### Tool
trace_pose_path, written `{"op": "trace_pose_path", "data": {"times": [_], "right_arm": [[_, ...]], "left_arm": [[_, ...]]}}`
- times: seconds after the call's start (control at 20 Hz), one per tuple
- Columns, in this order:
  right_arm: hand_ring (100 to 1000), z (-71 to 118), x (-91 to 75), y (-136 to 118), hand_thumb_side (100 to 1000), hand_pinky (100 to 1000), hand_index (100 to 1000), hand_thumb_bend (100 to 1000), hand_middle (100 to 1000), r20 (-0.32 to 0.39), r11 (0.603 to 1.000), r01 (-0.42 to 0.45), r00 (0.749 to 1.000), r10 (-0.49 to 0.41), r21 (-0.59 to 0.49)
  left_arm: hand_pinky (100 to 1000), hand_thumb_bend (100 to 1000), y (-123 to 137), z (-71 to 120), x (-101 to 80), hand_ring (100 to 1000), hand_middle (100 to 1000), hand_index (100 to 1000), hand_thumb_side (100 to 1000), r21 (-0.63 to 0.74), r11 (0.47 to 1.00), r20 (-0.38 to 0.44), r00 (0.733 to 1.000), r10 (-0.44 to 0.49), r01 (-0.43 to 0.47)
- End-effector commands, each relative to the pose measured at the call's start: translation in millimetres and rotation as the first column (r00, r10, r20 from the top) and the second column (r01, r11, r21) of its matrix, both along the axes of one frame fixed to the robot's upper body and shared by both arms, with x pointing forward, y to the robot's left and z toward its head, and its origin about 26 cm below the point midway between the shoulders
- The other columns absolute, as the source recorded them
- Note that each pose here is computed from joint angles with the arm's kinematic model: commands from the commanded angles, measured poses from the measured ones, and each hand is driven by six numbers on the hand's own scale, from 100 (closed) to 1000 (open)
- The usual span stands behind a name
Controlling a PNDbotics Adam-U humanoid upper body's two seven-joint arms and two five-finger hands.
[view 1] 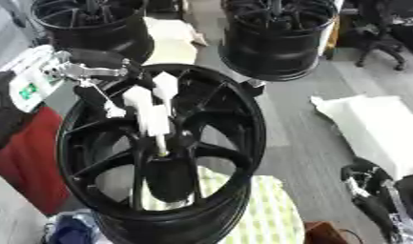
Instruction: Pull the pin out of the wheel hub.
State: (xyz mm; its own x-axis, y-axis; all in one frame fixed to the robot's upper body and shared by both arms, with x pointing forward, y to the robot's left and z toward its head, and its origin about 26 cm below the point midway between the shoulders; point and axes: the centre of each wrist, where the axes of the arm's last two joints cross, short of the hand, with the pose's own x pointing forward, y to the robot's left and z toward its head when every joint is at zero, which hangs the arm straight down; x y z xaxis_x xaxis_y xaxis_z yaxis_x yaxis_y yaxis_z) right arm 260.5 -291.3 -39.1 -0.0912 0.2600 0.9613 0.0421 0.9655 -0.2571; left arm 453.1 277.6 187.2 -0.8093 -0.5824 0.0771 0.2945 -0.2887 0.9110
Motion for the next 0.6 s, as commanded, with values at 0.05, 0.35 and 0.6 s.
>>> {"op": "trace_pose_path", "data": {"times": [0.05,0.35,0.6], "right_arm": [[674,5.8,3.2,-3,427,687,831,263,678,0.019,1.000,-0.007,1.000,0.007,-0.014],[674,5.0,2.6,-3,428,687,831,260,678,0.017,1.000,-0.004,1.000,0.004,-0.013],[674,4.5,2.2,-3,429,686,831,257,678,0.015,1.000,-0.001,1.000,0.001,-0.012]], "left_arm": [[797,117,3,13.1,1.4,745,717,868,279,0.307,0.886,-0.123,0.938,-0.326,0.348],[647,100,5,13.3,2.5,558,502,751,276,0.298,0.894,-0.123,0.943,-0.310,0.333],[575,100,1,25.2,2.2,486,416,674,355,0.250,0.916,-0.098,0.950,-0.297,0.312]]}}
